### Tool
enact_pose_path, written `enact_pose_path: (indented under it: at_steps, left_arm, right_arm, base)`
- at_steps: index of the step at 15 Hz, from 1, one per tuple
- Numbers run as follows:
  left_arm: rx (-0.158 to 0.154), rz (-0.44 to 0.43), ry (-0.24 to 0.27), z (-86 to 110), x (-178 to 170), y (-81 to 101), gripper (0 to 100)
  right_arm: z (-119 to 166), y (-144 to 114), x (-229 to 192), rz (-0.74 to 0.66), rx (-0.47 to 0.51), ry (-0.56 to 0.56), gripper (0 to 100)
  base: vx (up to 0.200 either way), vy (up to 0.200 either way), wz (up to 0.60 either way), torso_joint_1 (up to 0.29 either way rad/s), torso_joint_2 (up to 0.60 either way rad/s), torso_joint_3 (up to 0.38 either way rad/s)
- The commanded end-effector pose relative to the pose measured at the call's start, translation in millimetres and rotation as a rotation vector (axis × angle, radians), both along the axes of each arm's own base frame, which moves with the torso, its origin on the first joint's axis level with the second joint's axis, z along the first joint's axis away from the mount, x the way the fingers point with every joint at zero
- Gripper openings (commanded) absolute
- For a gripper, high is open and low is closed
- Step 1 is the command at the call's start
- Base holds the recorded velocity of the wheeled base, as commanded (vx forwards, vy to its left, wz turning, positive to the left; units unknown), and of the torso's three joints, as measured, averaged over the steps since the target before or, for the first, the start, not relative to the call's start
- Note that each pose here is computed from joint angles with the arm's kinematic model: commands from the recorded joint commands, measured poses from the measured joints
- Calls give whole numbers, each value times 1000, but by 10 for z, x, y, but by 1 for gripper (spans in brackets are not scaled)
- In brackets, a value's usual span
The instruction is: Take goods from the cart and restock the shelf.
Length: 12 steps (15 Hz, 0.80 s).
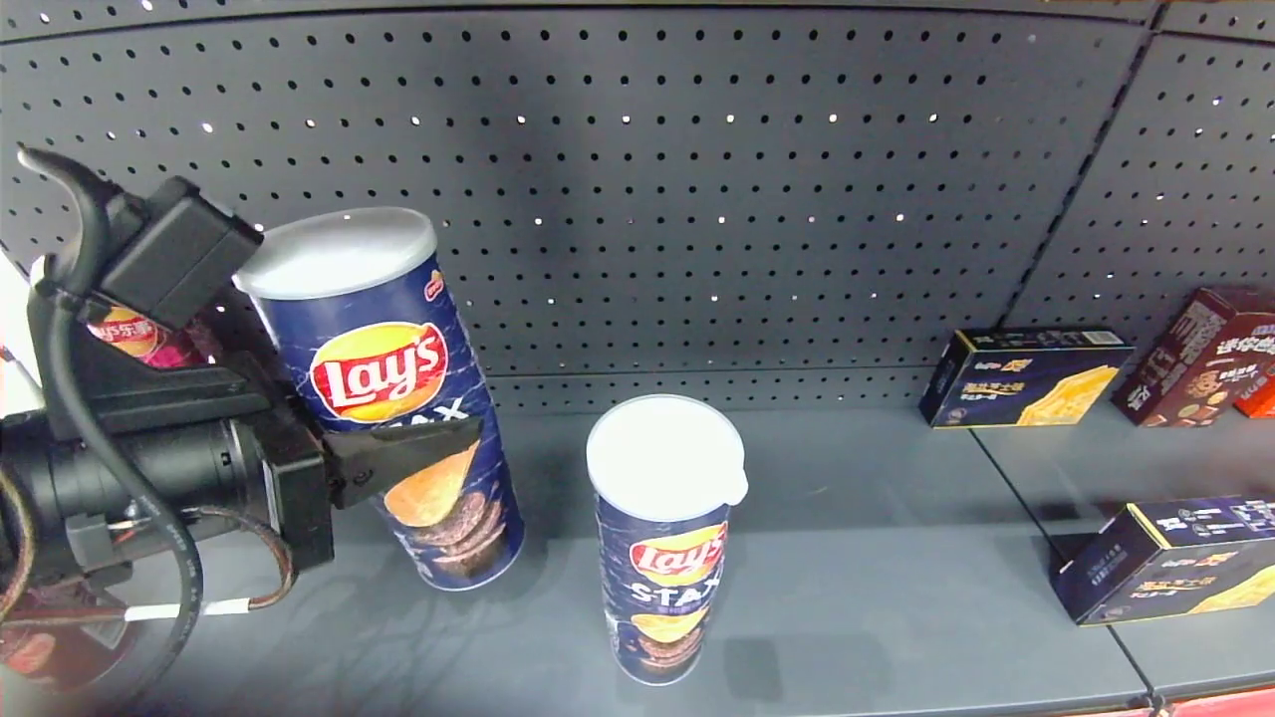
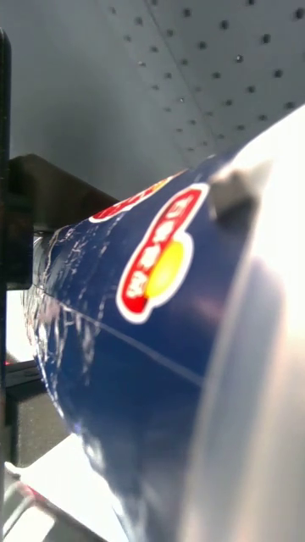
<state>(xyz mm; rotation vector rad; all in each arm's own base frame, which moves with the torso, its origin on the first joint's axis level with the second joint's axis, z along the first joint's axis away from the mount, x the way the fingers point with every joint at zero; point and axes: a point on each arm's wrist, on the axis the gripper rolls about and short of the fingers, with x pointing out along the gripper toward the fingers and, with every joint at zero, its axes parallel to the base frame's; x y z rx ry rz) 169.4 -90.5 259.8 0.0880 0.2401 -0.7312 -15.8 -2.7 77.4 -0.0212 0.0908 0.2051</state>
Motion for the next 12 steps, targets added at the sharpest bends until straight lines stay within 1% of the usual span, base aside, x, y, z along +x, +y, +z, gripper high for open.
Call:
enact_pose_path:
  at_steps: [1, 2, 3, 4, 5, 6, 7, 10, 12]
  left_arm:
    - [41, -11, -13, 65, 170, -78, 0]
    - [65, -21, -16, 10, 266, -126, 0]
    - [66, -32, -31, -19, 328, -166, 0]
    - [57, -41, -45, -57, 422, -219, 0]
    - [57, -41, -45, -57, 422, -219, 0]
    - [37, -61, -67, -96, 562, -298, 0]
    - [42, -61, -60, -134, 608, -325, 0]
    - [44, -72, -54, -148, 605, -343, 0]
    - [53, -82, -51, -180, 631, -378, 0]
  right_arm:
    - [1, 1, 5, 1, -2, 6, 100]
    - [1, 1, 5, 1, 0, 6, 100]
    - [1, 1, 5, 1, -2, 6, 100]
    - [1, 1, 5, 1, -2, 6, 100]
    - [1, 1, 5, 1, -2, 6, 100]
    - [1, 1, 5, 1, -2, 6, 100]
    - [1, 1, 5, 1, 0, 6, 100]
    - [1, 1, 5, 1, -2, 6, 100]
    - [1, 1, 5, 1, -2, 6, 100]
  base:
    - [0, 0, 0, 0, 0, 0]
    - [0, 0, 0, 0, 0, 0]
    - [0, 0, 0, 0, 0, 0]
    - [0, 0, 0, 0, 0, 0]
    - [0, 0, 0, 0, 0, 0]
    - [0, 0, 0, 0, 0, 0]
    - [0, 0, 0, 0, 0, 0]
    - [0, 0, 0, 0, 0, 0]
    - [0, 0, 0, 0, 0, 0]
